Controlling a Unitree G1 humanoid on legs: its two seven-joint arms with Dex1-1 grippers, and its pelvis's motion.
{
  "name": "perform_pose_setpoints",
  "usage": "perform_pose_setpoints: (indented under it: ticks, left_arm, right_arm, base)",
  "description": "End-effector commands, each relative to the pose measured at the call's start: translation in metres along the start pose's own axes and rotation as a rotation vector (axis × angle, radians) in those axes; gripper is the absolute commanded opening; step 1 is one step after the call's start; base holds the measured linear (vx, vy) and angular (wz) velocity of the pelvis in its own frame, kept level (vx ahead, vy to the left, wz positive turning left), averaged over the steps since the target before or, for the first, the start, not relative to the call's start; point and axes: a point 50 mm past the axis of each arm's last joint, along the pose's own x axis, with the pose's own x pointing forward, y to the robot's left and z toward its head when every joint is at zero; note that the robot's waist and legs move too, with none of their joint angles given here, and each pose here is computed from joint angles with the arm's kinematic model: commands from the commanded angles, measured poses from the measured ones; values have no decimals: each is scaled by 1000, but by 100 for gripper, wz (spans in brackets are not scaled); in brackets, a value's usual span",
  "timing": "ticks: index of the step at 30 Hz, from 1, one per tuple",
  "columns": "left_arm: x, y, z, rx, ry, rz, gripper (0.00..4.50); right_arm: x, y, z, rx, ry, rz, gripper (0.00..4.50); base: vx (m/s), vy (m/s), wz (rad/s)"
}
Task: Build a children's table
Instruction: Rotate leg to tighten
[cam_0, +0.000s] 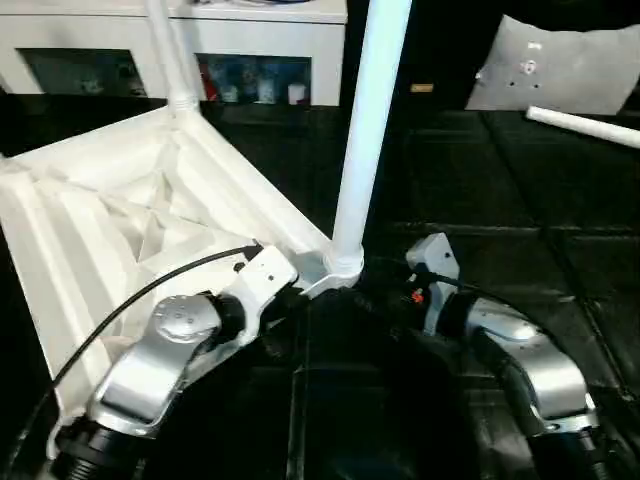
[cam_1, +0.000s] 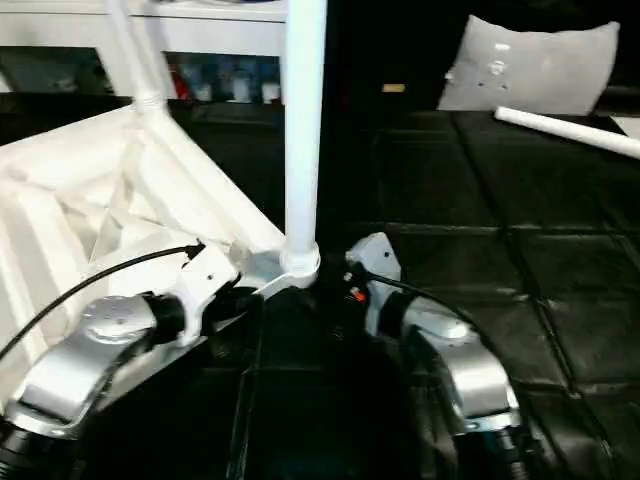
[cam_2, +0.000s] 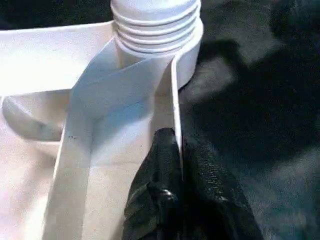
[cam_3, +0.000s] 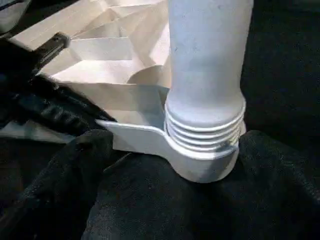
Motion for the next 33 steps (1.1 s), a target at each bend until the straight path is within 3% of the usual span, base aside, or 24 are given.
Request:
perform_pose_setpoints:
  ticks: [1,5,9,11,19,21,23,33]
  left_arm:
    - [-3,-3,8,71,-40,-91,0]
    - [-10,-3,2,158,-6,-226,0]
    - [-11,-4,1,179,1,-268,0]
    - [-12,-7,1,236,11,-386,0]
    - [-11,-9,4,306,11,-489,0]
    - [-9,-8,5,325,12,-510,0]
    - [-8,-8,5,332,13,-516,0]
    - [-7,-8,1,347,23,-542,0]
  right_arm:
    - [-4,-3,5,-36,-6,40,446]
    - [-9,-5,7,-95,35,167,446]
    - [-9,-3,7,-111,51,216,446]
    - [-8,-4,6,-180,107,332,446]
    - [-3,-7,7,-224,135,435,446]
    - [0,-8,8,-228,137,468,414]
    - [1,-7,8,-231,144,490,414]
    - [4,-9,5,-238,171,546,320]
  base:
    - [0,0,0]
    - [0,0,0]
    - [0,0,0]
    - [0,0,0]
    - [0,0,0]
    - [0,0,0]
    - [0,0,0]
    - [0,0,0]
